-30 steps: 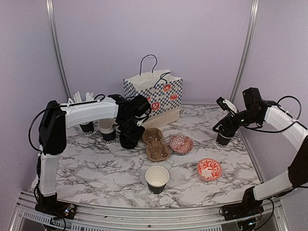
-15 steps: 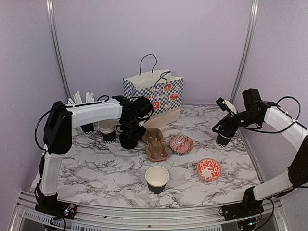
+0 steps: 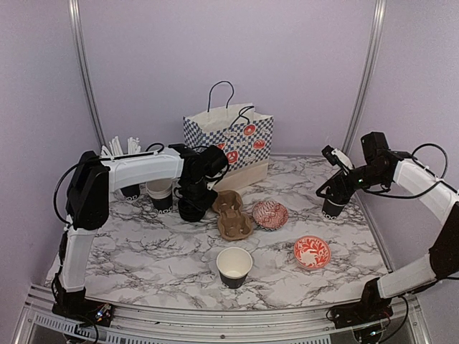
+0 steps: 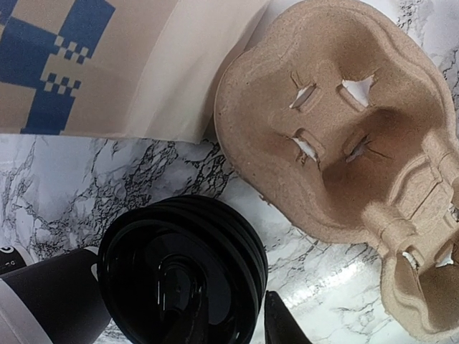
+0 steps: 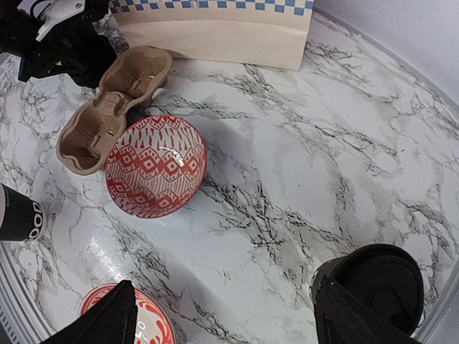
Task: Pack the takeout coffee
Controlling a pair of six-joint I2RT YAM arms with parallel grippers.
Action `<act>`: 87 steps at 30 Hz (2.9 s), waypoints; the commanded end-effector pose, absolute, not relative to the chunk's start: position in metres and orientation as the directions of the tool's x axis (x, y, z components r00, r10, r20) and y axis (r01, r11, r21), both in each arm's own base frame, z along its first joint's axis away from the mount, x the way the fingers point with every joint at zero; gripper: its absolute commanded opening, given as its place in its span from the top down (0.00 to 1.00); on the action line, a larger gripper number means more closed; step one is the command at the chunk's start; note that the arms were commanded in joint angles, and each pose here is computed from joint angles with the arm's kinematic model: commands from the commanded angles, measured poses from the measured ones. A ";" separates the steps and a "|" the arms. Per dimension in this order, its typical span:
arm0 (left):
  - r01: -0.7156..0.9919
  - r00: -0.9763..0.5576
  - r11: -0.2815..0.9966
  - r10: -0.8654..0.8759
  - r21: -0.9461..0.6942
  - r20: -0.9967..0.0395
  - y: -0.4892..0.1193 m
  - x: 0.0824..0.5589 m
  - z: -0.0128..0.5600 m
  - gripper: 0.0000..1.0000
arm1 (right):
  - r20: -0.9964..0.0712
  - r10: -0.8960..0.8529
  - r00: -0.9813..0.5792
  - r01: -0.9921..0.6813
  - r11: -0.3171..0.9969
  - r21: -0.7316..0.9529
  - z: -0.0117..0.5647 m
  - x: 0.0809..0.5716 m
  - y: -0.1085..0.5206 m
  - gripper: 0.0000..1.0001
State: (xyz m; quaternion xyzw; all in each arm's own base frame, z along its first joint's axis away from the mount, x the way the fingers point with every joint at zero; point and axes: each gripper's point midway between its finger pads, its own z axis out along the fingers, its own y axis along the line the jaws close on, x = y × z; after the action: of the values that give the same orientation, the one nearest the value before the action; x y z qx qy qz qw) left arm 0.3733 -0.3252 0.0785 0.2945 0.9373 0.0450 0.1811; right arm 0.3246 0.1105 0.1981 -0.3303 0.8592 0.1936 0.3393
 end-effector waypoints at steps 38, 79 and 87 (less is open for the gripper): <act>0.867 -0.454 0.273 0.085 -0.417 -0.887 -0.399 0.237 0.413 0.98 | -0.946 -0.206 -0.249 -0.914 0.373 0.160 0.354 0.311 0.187 0.02; 0.837 -0.547 -0.075 -0.175 -0.543 -0.819 -0.408 0.203 0.442 0.97 | -0.935 -0.096 -0.342 -0.898 -0.259 0.355 0.423 0.229 0.373 0.01; 0.835 -0.549 -0.080 -0.169 -0.544 -0.818 -0.413 0.204 0.440 0.97 | -0.924 -0.101 -0.370 -0.887 -0.256 0.383 0.417 0.230 0.375 0.13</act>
State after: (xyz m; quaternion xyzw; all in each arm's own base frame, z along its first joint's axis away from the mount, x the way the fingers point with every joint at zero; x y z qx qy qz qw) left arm 0.2070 -0.4102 0.4263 0.2859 0.5883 -0.6633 0.3638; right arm 0.2351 0.3715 0.4100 -0.4627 0.5405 0.6320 0.3072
